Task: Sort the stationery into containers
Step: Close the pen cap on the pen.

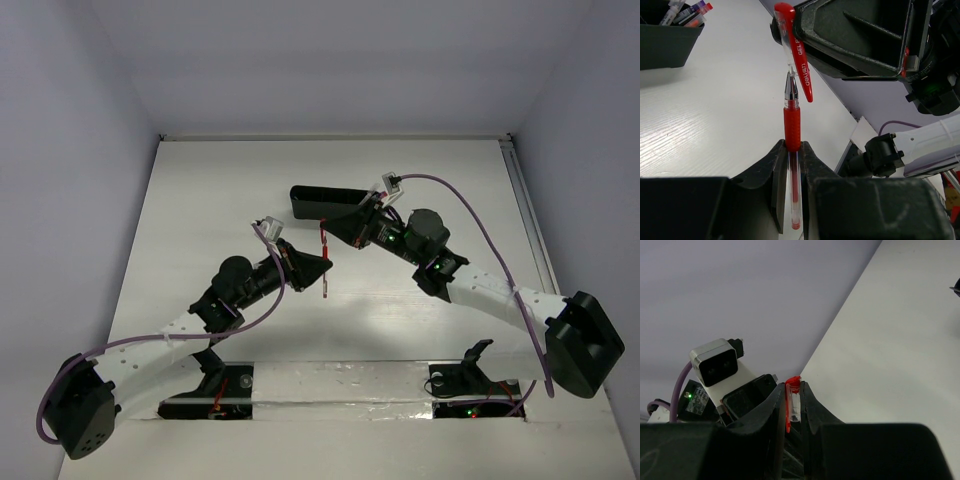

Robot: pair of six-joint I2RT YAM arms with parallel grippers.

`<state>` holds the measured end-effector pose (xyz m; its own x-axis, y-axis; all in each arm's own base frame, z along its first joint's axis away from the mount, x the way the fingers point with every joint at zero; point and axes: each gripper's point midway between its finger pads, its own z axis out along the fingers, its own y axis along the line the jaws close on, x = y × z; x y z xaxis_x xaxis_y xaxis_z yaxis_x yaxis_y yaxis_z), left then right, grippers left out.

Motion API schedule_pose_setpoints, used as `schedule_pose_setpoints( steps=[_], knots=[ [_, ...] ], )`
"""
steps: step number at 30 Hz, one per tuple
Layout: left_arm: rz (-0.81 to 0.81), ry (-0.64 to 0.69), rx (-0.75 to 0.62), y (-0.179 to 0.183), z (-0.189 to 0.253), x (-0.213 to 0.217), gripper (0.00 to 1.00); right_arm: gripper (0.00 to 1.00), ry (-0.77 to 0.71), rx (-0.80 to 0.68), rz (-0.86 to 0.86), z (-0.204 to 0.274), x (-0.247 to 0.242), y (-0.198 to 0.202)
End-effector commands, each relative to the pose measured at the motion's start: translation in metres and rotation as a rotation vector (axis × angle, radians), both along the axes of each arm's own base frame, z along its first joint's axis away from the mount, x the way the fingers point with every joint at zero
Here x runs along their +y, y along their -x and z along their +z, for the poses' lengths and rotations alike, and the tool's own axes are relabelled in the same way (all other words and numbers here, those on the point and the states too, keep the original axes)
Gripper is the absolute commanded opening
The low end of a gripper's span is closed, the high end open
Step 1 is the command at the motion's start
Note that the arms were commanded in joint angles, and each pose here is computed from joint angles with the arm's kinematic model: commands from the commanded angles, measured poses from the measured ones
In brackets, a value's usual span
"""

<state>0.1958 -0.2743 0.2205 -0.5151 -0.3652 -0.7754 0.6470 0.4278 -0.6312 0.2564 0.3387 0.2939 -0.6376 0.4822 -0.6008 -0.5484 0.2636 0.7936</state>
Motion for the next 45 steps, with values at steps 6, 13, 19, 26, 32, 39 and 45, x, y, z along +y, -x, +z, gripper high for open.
schedule_pose_setpoints(
  steps=[6,13,19,26,32,39,45],
  knots=[
    [-0.017,0.069,-0.084,0.002,0.033,0.0,0.0,0.0,-0.041,-0.061,-0.012,0.014,0.001,0.0],
    [-0.042,0.068,-0.061,0.004,0.026,-0.005,0.0,0.0,-0.049,-0.07,-0.015,0.02,0.002,-0.003],
    [-0.036,0.072,-0.067,0.005,0.028,-0.003,0.0,0.01,-0.048,-0.07,-0.029,0.019,0.002,-0.006],
    [-0.019,0.068,-0.063,0.004,0.026,0.001,0.0,0.01,-0.045,-0.078,-0.036,0.019,-0.001,-0.004],
    [-0.01,0.072,-0.069,0.004,0.028,0.002,0.0,0.01,-0.045,-0.078,-0.029,0.018,-0.001,-0.003],
    [-0.022,0.058,-0.052,0.004,0.02,-0.001,0.0,0.01,-0.053,-0.092,-0.035,0.025,-0.003,-0.002],
    [-0.025,0.049,-0.043,0.003,0.016,-0.002,0.0,0.02,-0.057,-0.103,-0.04,0.032,-0.004,-0.001]
  ],
)
